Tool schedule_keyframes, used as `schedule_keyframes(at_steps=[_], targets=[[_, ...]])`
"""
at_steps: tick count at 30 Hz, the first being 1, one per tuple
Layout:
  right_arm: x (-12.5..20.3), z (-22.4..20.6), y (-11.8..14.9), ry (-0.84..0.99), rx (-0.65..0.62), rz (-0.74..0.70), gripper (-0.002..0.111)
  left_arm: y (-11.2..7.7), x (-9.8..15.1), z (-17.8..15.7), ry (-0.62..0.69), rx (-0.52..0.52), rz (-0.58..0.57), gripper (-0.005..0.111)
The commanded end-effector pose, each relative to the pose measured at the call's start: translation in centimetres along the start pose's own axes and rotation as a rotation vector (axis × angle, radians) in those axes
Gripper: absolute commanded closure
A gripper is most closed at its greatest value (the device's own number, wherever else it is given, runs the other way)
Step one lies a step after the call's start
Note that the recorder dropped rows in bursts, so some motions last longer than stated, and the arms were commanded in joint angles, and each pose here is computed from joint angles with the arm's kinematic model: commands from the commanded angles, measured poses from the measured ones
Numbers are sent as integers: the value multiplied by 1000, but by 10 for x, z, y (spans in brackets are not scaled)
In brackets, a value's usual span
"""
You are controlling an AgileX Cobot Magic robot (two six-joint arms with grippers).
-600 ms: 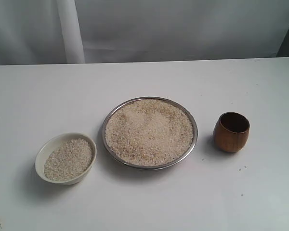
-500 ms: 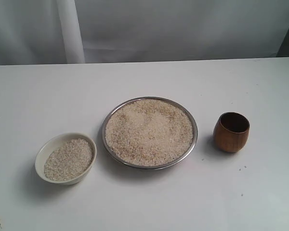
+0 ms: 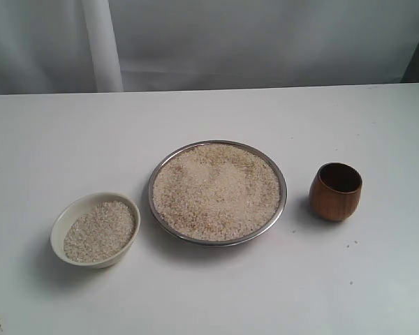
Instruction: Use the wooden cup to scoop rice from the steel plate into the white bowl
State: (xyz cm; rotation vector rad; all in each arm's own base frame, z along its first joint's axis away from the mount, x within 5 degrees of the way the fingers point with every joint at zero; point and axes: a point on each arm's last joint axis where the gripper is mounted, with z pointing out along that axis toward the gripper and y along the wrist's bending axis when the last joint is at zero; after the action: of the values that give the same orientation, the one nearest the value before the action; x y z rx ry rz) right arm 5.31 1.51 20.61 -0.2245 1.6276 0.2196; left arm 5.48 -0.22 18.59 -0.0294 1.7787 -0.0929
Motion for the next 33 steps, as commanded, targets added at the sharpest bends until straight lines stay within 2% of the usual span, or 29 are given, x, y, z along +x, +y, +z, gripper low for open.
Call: schedule_keyframes(at_steps=[1,8,13,20,26,33], targets=[[-37,-5,0,-49,5,15,108,0,-1,0,-9,6,-7,107],[-90,26,0,48,8,6,108,0,-1,0,-9,6,-5,107],[-100,68,0,129,10,-44,108,0,-1,0,-9,6,-5,107],[-84,113,1,177,1,50,108,0,-1,0,-9,6,-8,107],[-66,137,2,241,-3,60,108,0,-1,0,-9,6,-8,107],[-24,141,4,140,-39,33,108,0,-1,0,-9,6,-6,107]])
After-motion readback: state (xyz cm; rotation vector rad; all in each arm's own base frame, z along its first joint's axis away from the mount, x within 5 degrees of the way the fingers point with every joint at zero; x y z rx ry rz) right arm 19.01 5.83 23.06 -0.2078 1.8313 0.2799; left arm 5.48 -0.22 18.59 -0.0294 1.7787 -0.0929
